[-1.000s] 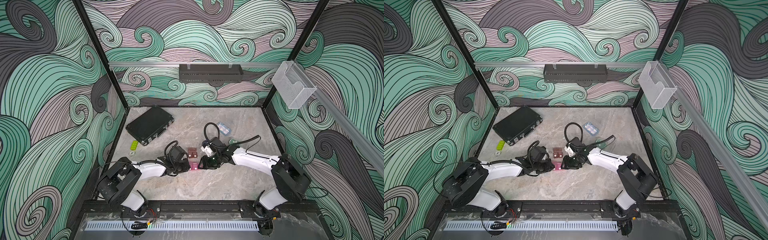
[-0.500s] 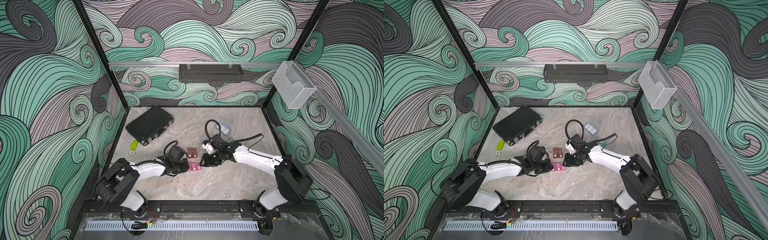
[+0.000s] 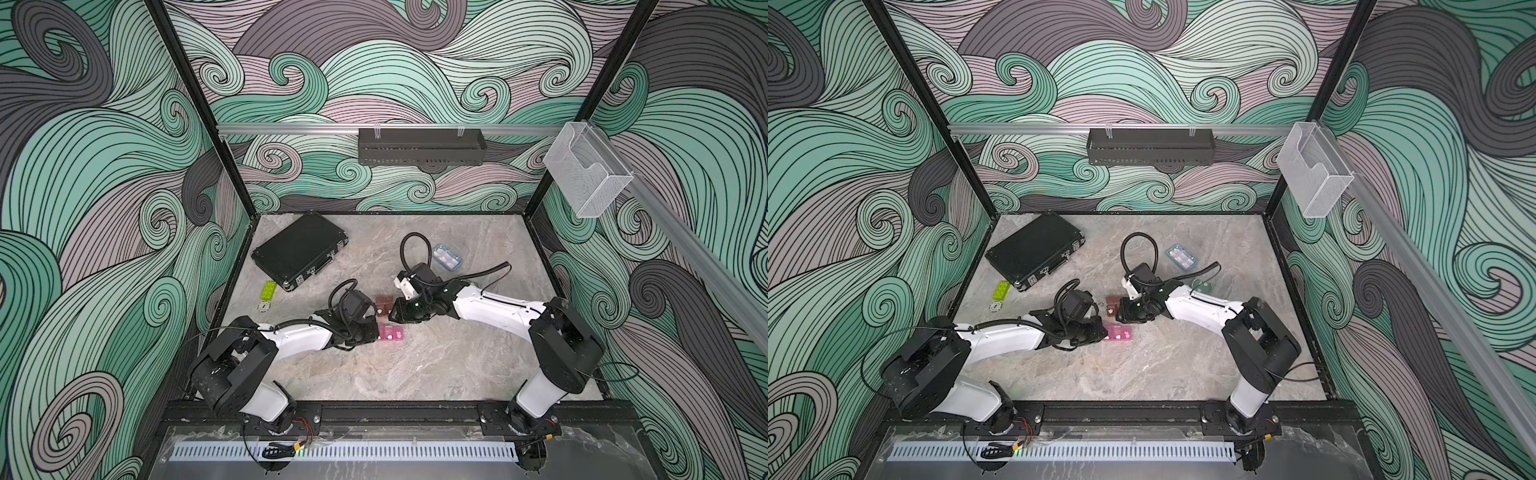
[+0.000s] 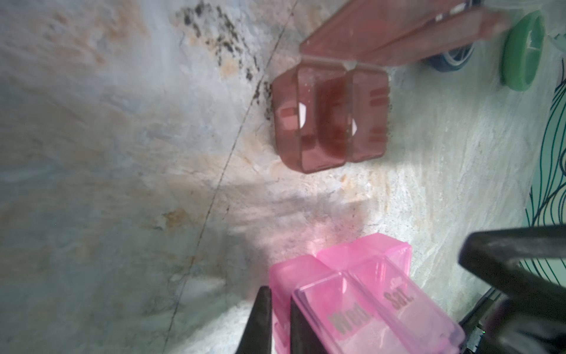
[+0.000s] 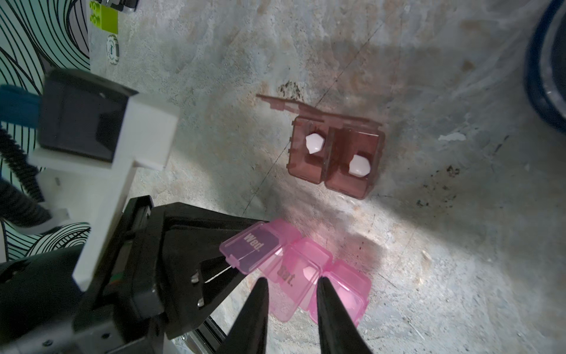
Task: Close pillboxes
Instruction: Close the lid on the pillbox.
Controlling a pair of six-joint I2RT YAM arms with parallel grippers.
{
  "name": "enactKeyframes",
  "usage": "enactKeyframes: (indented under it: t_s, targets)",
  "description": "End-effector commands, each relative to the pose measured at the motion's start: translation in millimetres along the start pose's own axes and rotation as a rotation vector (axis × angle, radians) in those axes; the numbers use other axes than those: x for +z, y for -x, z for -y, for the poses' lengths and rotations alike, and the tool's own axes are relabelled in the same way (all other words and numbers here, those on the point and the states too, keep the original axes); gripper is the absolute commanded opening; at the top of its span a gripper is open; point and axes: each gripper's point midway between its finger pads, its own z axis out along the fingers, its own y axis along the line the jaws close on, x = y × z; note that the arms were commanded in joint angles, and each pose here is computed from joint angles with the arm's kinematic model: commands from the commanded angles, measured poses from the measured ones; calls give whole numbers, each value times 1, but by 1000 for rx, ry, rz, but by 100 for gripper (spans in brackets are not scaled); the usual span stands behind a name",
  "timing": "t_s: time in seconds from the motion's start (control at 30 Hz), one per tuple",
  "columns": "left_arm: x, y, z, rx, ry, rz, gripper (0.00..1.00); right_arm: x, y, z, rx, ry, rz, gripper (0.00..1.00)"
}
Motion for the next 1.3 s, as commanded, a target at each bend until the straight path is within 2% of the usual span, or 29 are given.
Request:
enactKeyframes:
  t_s: [0.0, 0.23, 0.37, 0.7, 1.27]
  targets:
    - [-1, 5, 7, 20, 5, 5, 13, 6, -2, -7, 1, 17, -17, 27]
    - [-1, 5, 4, 15, 23, 6, 11, 10, -13, -8, -5, 16, -38, 26]
    - [0, 5, 2, 10, 38, 2, 0, 15, -23, -4, -7, 4, -62, 24]
    - [-3, 6, 3, 18, 40, 5, 0, 26, -35, 9, -7, -28, -92, 24]
    - [-8, 8, 0, 38, 72, 11, 0, 38, -53, 16, -98, -20, -139, 22]
